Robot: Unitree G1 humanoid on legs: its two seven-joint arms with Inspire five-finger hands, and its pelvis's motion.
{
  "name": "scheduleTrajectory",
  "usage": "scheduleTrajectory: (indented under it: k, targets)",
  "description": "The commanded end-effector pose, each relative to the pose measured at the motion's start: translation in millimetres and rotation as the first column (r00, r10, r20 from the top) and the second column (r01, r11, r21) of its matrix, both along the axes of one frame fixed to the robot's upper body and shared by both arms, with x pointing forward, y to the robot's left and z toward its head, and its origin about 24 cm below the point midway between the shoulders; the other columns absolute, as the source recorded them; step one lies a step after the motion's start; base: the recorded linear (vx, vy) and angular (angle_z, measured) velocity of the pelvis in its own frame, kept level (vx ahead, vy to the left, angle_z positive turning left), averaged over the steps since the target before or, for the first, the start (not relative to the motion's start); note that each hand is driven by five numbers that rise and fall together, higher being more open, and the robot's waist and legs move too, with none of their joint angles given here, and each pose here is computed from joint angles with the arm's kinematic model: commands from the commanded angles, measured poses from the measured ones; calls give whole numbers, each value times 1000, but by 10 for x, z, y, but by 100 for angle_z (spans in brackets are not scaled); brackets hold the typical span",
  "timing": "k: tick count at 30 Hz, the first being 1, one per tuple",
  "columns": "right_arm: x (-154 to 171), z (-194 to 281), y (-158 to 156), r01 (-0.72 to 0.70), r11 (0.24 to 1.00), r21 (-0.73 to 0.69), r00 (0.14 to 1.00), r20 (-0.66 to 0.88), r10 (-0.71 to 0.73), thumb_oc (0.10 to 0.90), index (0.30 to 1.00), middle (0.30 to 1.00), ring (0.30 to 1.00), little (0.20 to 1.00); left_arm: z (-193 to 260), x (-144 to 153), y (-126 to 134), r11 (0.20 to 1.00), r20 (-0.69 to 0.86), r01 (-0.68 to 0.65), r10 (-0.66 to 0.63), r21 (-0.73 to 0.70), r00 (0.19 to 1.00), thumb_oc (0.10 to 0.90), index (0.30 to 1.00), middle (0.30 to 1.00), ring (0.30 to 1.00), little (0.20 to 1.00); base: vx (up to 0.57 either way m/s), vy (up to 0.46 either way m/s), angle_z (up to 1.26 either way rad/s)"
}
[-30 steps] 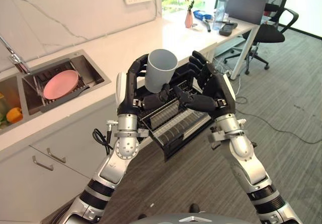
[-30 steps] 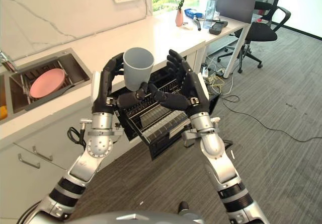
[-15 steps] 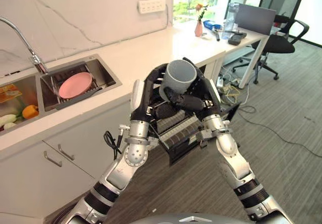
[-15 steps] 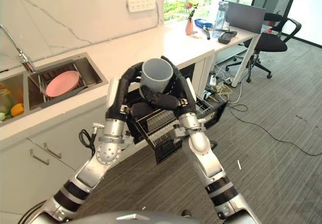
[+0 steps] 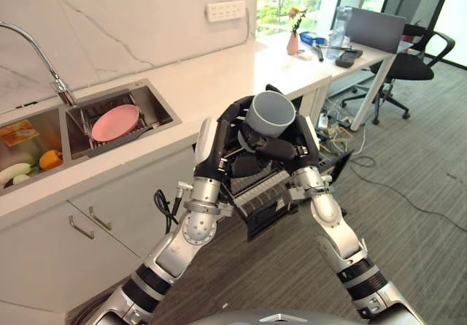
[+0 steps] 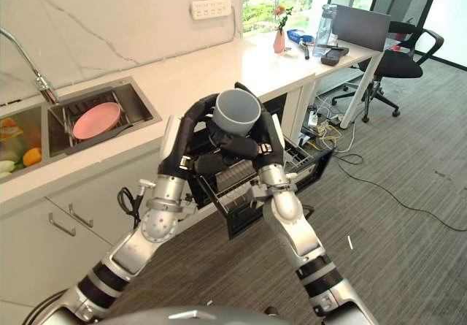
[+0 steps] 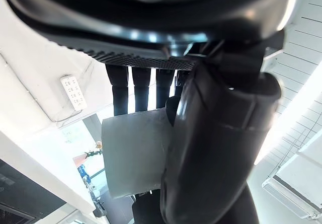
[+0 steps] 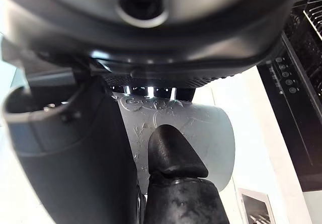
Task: Place the dishes in the dishwasher.
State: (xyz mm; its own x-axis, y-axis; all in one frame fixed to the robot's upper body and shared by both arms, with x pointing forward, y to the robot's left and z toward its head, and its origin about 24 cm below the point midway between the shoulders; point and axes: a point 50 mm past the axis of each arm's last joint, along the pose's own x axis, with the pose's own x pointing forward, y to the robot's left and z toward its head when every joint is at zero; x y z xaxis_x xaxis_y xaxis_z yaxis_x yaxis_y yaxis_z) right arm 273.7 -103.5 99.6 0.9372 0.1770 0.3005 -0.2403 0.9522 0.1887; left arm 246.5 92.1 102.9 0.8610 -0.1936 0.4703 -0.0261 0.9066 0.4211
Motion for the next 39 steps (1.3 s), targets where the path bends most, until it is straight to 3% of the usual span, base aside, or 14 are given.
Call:
scheduleTrajectory:
  k: [1,9,10,14,25,27,30,35,37,38,39]
  targets:
    - [81,685,159,-73,995,69,945,324,47,400,300,300,300,300,483,-128,-326,976,301,217,-209,5,931,400,300,300,300,300,10,-7,6]
    - [31,648,17,-11,994,112,940,341,-28,400,300,300,300,300,402,-108,-259,987,270,147,-124,-66,955,400,300,300,300,300,1,-1,0]
    - [16,633,-16,-11,986,168,942,332,-46,400,300,300,300,300,378,-98,-235,989,257,126,-102,-80,961,800,900,900,900,900,0,0,0]
    - [-23,606,-127,11,970,241,939,331,-93,400,300,300,300,300,317,-71,-149,992,225,62,-37,-106,974,800,900,900,900,900,3,-1,3]
    - [-102,737,-443,102,959,266,885,416,-209,400,300,300,300,300,-71,-69,375,975,84,-214,218,-58,972,800,900,900,900,900,2,-1,5]
    - [-70,687,-521,151,975,162,890,407,-205,400,300,300,300,300,-260,-106,564,959,27,-282,281,27,959,800,900,900,900,900,3,11,13]
    - [52,483,-548,160,984,78,950,259,-175,400,300,300,300,300,-458,-164,668,953,-66,-287,294,102,954,800,900,900,900,900,-4,5,9]
    - [326,245,-744,191,972,-134,981,55,-185,400,300,300,300,300,-605,-276,776,954,-178,-271,291,129,940,800,900,900,900,900,2,0,18]
    - [482,199,-824,225,951,-211,974,9,-228,400,300,300,300,300,-683,-332,824,952,-216,-268,295,146,931,800,900,900,900,900,-4,0,34]
    - [626,207,-903,233,891,-389,968,8,-250,400,300,300,300,300,-757,-359,879,948,-251,-263,302,178,920,800,900,900,900,900,-25,10,27]
    - [680,201,-939,233,865,-443,966,0,-260,400,300,300,300,300,-749,-358,877,950,-248,-249,292,190,924,800,900,900,900,900,-29,14,17]
